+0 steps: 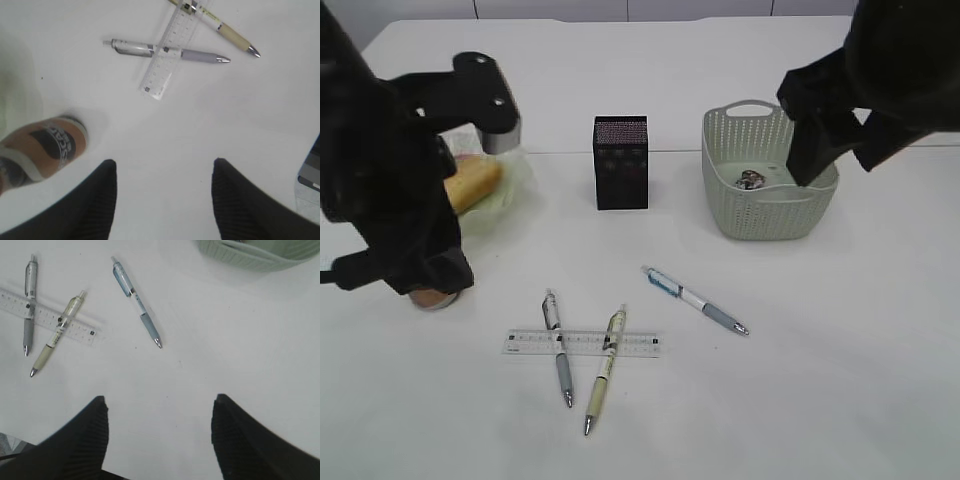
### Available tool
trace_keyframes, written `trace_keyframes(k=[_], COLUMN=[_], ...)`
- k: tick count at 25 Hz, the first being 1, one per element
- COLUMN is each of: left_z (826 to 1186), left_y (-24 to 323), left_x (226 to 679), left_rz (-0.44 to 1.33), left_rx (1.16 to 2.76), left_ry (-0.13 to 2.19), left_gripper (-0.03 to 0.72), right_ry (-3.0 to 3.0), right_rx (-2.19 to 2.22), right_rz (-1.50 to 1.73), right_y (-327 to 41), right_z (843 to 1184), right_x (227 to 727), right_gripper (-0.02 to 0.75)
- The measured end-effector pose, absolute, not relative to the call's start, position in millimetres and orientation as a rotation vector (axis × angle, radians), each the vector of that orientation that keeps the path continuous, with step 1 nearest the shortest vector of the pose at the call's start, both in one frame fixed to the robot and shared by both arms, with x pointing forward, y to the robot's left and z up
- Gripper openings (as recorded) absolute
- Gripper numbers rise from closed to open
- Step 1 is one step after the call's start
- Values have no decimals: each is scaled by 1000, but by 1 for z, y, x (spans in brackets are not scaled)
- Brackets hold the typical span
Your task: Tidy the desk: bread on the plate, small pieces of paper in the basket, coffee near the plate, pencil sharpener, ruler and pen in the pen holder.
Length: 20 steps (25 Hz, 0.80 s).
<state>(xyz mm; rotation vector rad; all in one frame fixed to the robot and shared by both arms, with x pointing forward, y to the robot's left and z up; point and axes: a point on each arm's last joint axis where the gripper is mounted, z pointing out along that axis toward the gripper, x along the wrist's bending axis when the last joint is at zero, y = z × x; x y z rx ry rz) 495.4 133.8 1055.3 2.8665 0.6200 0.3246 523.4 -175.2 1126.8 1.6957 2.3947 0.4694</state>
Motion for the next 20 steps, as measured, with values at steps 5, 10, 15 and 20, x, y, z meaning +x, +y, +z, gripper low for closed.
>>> trace_keyframes(k=[5, 10, 15, 20], left_z=[1034, 1015, 977, 948], left_y=[114, 89, 65, 50], left_x=[519, 552, 561, 558], left_rz=[337, 317, 212, 151], left_rx=[2890, 2868, 2932, 2984], left_ry=[559, 550, 447, 357], left_gripper=[443, 447, 448, 447], right_ry=[2386, 2364, 2341, 2328], right_rx=[1701, 1693, 1676, 1666], right_rz=[479, 563, 632, 657], right_y=[-185, -193, -198, -200], right_z=[1130, 1145, 1157, 1162], right_x=[499, 476, 463, 457], right_gripper=[475, 475, 475, 475])
